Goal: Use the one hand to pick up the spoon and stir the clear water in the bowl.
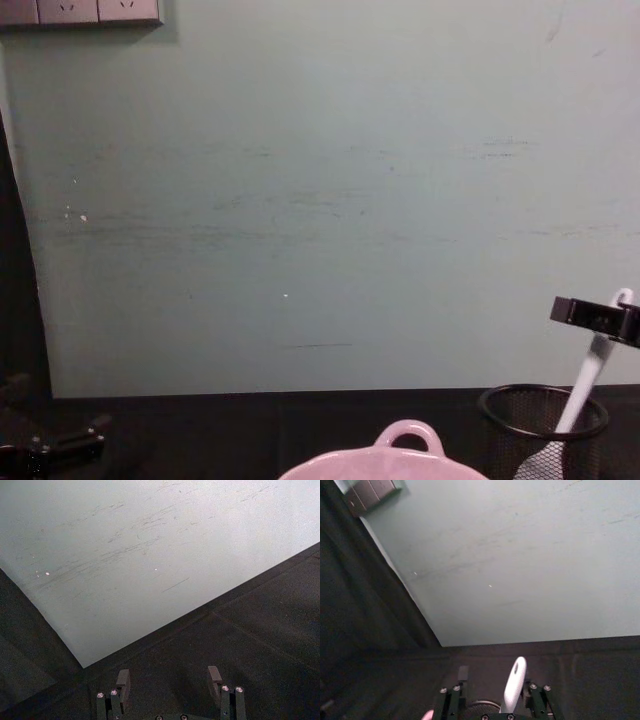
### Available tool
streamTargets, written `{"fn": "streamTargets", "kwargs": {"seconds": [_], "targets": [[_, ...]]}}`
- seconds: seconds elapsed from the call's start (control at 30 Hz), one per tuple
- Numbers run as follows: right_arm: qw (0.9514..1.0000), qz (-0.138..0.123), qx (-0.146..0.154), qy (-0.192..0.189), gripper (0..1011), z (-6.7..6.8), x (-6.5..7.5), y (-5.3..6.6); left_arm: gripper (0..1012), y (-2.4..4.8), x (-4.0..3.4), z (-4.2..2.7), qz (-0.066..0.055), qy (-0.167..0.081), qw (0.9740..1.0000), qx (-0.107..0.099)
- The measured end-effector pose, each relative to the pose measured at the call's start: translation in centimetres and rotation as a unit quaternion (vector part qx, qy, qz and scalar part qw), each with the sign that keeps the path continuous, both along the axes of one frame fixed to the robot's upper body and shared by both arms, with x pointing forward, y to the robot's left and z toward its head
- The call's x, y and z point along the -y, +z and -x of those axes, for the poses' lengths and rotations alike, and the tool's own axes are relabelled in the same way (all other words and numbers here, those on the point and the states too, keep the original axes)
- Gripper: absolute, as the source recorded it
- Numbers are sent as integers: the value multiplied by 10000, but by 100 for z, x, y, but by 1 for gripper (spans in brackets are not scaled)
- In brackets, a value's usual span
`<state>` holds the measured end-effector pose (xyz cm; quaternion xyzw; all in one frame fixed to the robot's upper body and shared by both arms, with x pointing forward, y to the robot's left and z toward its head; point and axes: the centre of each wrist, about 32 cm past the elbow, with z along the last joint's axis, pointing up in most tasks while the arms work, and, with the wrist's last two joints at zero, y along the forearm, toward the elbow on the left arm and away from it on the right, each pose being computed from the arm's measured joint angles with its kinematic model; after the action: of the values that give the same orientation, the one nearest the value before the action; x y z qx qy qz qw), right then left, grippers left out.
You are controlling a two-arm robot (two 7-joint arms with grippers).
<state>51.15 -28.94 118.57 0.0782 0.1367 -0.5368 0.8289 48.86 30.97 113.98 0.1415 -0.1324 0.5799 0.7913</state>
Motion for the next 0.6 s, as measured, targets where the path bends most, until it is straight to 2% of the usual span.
{"fn": "streamTargets", "kwargs": {"seconds": [0.1,0.17,0.37,0.4,0.5,0.6], "targets": [[9998,184,-59,-41,653,10,27,17,1011,0,0,0,0,0,10000,0],[9994,336,-103,-54,738,16,40,32,1011,0,0,0,-1,0,10000,0],[9981,565,-208,-93,917,26,59,53,1011,0,0,0,0,0,10000,1],[9981,565,-208,-93,917,26,59,53,1012,0,0,0,0,0,10000,0],[9972,692,-254,-115,1000,46,60,80,1011,0,0,0,0,0,10000,0],[9964,794,-279,-117,1002,65,55,116,1011,0,0,0,0,0,10000,0]]}}
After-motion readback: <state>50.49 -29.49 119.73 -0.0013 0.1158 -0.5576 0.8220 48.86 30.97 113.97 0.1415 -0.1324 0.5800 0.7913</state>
